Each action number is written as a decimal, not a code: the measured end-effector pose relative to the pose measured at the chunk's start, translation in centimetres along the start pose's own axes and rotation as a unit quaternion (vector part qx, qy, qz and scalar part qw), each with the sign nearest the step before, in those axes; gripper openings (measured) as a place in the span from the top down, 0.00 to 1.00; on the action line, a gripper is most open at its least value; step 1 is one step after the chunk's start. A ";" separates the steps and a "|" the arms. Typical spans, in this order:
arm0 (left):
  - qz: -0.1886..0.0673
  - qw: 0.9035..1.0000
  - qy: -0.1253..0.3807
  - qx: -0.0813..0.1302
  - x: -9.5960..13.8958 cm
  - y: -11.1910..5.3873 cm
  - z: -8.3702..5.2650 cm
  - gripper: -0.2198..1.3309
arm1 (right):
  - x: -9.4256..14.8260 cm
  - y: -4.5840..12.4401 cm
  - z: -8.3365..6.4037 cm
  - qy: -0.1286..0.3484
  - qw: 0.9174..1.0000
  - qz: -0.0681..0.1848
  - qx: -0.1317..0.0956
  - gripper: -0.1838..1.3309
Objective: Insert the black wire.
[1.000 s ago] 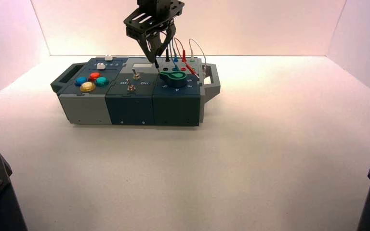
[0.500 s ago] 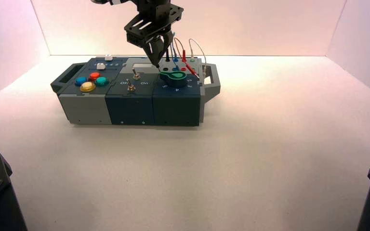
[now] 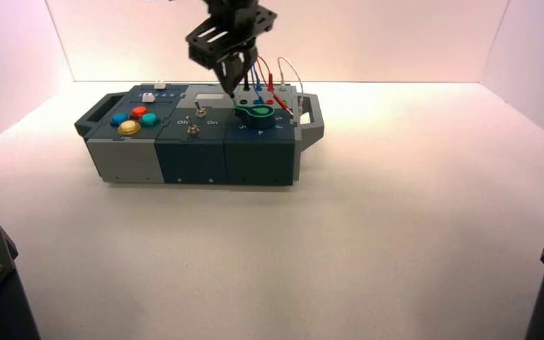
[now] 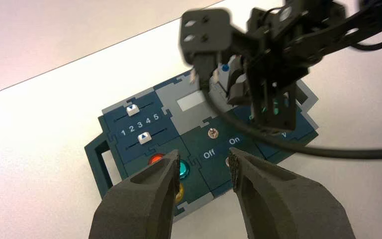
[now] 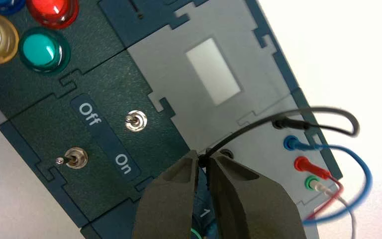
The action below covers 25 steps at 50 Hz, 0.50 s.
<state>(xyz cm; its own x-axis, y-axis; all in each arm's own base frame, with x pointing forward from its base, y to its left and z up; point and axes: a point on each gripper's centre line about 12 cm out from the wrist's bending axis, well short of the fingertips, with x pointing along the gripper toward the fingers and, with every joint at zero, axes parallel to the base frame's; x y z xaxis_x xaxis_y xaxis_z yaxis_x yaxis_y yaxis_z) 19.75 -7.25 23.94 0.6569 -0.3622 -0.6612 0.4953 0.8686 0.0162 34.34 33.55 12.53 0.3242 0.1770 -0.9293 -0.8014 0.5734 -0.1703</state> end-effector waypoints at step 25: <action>0.004 1.000 -0.007 0.000 0.0 0.1 0.1 0.20 | -1.6 -1.9 -1.9 -0.084 0.996 -0.009 0.037 0.85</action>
<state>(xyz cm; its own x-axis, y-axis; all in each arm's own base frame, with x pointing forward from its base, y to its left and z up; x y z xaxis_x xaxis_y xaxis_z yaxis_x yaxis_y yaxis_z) 19.88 -7.24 24.03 0.6689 -0.3604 -0.6501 0.4906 0.8711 0.0218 34.41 30.63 13.77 0.4229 0.2942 -0.8571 -0.7575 0.6339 -0.1561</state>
